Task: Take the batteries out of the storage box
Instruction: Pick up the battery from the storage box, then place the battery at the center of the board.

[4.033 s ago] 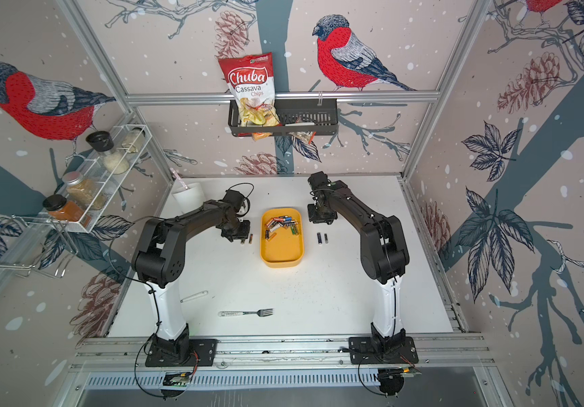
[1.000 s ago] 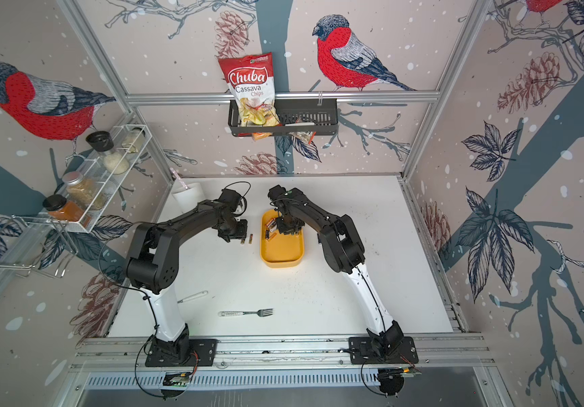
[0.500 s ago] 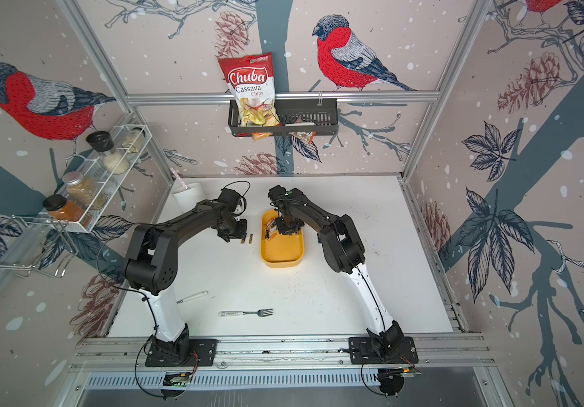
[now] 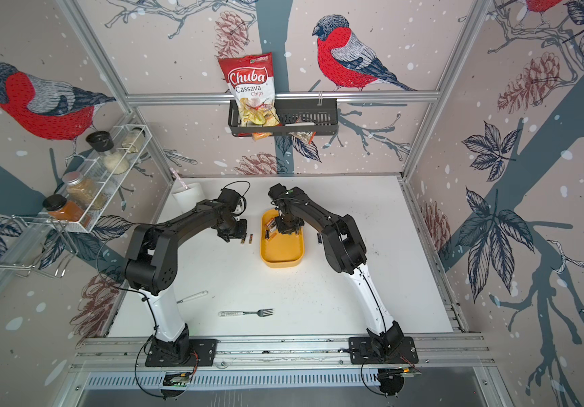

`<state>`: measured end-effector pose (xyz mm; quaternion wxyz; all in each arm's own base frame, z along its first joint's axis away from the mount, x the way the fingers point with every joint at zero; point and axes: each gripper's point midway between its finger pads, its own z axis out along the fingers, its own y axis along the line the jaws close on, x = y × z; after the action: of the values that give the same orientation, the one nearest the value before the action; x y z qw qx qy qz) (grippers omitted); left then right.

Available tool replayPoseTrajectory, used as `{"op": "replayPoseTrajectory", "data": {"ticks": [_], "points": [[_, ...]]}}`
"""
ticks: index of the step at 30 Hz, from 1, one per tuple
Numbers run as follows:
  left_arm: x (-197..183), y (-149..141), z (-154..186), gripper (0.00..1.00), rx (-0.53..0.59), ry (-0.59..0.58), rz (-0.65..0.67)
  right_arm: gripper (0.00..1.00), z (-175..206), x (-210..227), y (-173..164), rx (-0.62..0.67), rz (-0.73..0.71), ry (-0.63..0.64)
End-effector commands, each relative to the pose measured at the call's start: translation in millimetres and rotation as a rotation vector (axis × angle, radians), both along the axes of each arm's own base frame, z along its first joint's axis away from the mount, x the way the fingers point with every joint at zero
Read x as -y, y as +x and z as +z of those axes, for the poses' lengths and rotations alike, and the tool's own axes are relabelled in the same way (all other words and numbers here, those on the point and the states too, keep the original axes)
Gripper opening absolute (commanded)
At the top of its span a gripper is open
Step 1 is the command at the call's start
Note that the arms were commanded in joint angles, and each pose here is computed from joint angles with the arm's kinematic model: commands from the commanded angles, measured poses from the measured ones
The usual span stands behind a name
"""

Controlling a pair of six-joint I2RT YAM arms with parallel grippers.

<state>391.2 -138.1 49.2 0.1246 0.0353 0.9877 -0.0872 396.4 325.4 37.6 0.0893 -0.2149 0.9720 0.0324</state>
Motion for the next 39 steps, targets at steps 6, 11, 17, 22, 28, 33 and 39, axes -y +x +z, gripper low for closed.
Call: {"op": "replayPoseTrajectory", "data": {"ticks": [6,11,17,22,28,33,39], "points": [[-1.3,0.4,3.0,0.35,0.005,-0.002,0.012,0.19,22.2,1.8,-3.1,0.003,-0.009,0.055],[0.3,1.8,5.5,0.35,0.011,-0.010,0.014,0.19,43.3,1.5,-1.1,0.001,-0.020,0.131],[2.3,3.1,6.9,0.35,0.015,-0.021,0.014,0.19,68.9,7.7,1.1,0.003,-0.038,0.213],[2.8,4.7,8.5,0.35,0.019,-0.023,0.015,0.19,83.1,23.9,2.8,0.013,-0.063,0.223],[3.2,5.3,9.1,0.35,0.019,-0.023,0.014,0.19,98.2,48.7,6.7,0.043,-0.114,0.228],[1.1,4.7,7.5,0.35,0.014,-0.013,0.018,0.19,100.3,77.0,6.6,0.057,-0.165,0.207],[2.7,5.6,9.6,0.35,0.017,-0.022,0.019,0.20,93.1,117.3,1.3,0.068,-0.219,0.160]]}}
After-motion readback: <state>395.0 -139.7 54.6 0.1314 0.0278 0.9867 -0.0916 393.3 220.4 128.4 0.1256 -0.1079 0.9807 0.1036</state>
